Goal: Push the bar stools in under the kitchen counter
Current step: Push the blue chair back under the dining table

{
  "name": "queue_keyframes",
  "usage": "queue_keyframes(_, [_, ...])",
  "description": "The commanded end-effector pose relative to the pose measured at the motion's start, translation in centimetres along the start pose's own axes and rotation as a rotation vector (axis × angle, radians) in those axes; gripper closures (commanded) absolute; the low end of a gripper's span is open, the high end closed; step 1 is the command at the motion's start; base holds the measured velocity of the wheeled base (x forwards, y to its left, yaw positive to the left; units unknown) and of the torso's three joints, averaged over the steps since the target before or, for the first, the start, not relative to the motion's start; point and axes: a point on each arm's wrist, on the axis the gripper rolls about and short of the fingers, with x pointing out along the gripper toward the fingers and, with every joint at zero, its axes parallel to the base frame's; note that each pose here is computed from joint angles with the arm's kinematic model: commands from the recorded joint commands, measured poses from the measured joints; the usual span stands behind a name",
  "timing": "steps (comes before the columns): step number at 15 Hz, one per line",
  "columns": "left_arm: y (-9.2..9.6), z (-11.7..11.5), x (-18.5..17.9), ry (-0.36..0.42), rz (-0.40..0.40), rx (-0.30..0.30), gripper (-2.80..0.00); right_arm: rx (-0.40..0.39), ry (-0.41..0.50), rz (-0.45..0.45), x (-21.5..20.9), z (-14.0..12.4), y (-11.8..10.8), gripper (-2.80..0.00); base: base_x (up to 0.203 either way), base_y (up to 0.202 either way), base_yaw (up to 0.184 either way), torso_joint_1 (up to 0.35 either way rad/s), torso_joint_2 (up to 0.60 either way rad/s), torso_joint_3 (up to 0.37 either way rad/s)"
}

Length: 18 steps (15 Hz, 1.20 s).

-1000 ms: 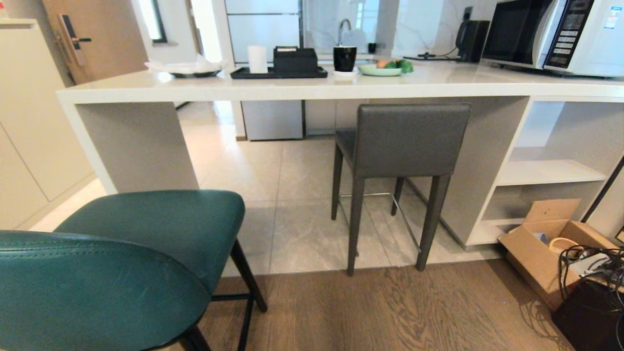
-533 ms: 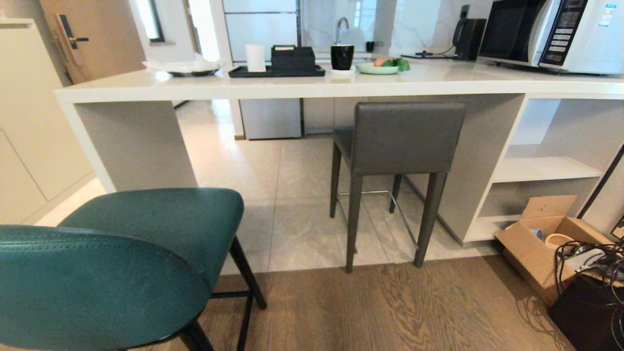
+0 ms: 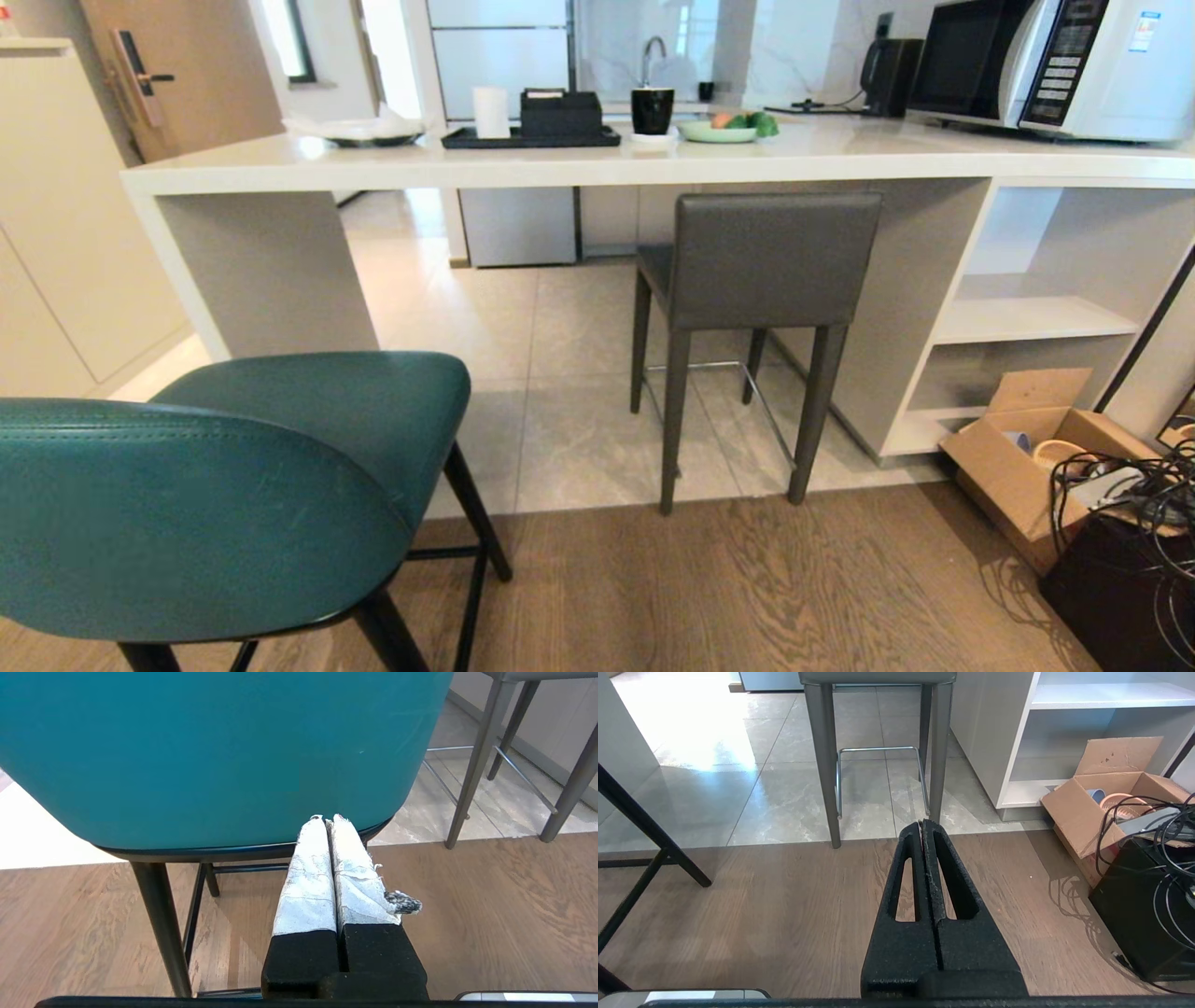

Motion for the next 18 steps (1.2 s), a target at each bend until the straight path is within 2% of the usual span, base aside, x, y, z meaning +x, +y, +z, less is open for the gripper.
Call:
queue_keyframes(1, [0.00,0.01,0.01,0.001,0.000,0.000,0.00,-0.001,0.002,0.001,0.01,-0.05,0.00,0.00,0.000,0.000,0.000,0.000,0.00,0.000])
queue_keyframes(4, [0.00,0.01,0.01,0.001,-0.001,0.001,0.00,-0.001,0.002,0.001,0.01,-0.05,0.00,0.00,0.004,0.055,0.001,0.001,0.00,0.002])
queue_keyframes(18, [0.00,0.01,0.01,0.001,-0.001,0.002,0.00,0.001,0.002,-0.001,0.01,-0.05,0.00,0.00,0.000,0.195,-0.002,0.001,0.00,0.002])
